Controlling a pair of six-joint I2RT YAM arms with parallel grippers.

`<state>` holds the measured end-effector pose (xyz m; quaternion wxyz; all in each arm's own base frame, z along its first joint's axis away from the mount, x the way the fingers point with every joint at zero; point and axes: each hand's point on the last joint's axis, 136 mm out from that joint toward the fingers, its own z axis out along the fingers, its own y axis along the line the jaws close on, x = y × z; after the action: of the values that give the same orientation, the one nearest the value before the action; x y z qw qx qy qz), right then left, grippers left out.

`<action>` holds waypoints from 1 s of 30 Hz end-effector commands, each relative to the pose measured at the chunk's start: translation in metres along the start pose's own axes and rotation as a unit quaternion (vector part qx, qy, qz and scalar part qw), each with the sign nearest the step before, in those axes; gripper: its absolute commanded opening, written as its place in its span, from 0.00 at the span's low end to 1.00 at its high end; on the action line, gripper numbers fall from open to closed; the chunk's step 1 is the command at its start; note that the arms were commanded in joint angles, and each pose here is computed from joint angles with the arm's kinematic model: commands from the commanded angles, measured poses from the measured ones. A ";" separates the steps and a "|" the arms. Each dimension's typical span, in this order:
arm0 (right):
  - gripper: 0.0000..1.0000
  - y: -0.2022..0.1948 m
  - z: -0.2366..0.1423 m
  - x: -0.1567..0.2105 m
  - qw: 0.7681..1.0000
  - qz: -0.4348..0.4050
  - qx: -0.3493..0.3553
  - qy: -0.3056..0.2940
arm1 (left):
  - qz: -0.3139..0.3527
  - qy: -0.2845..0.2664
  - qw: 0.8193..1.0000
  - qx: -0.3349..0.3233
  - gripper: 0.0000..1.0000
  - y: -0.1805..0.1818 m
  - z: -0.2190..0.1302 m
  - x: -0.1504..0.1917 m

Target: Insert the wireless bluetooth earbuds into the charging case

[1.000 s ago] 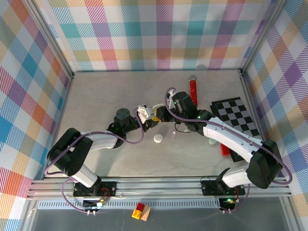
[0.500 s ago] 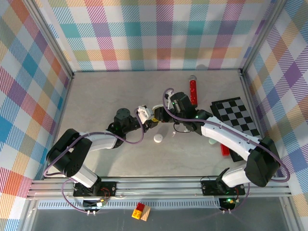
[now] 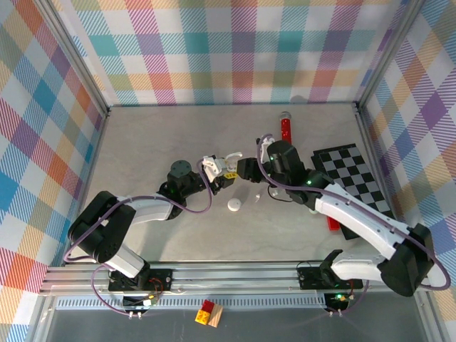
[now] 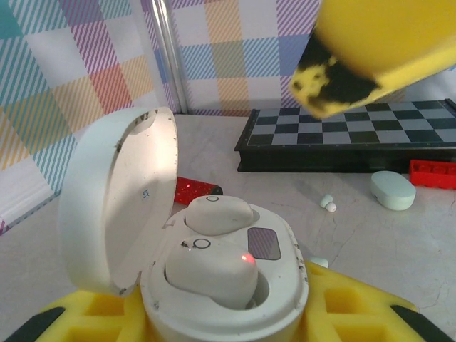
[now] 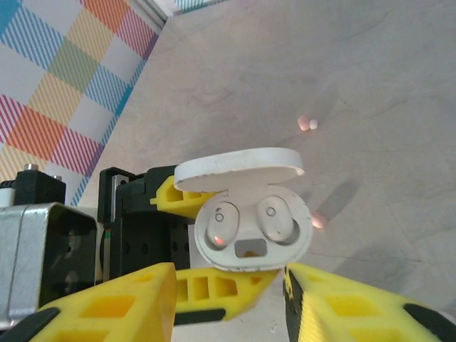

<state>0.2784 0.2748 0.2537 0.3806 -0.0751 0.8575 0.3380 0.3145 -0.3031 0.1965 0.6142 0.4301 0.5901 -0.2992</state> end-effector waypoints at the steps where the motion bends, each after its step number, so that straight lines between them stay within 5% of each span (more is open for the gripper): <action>1: 0.49 -0.012 -0.014 -0.008 0.999 -0.011 0.031 -0.029 | 0.017 -0.037 0.999 0.012 0.33 -0.006 -0.006 -0.025; 10: 0.67 -0.001 -0.004 -0.047 0.999 -0.005 0.024 -0.044 | 0.018 -0.045 0.998 0.030 0.33 -0.015 -0.011 -0.031; 19: 0.69 -0.014 0.038 -0.052 0.998 0.000 0.055 0.011 | 0.012 -0.055 0.998 0.025 0.33 -0.015 -0.015 -0.036; 30: 0.69 -0.022 0.031 -0.038 0.998 0.013 0.060 0.027 | -0.005 -0.076 0.997 0.014 0.33 -0.007 -0.011 -0.045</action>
<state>0.3408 0.2798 0.2521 0.3635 -0.0463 0.8845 0.2888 0.2980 -0.3010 0.2170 0.6206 0.4214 0.5704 -0.3346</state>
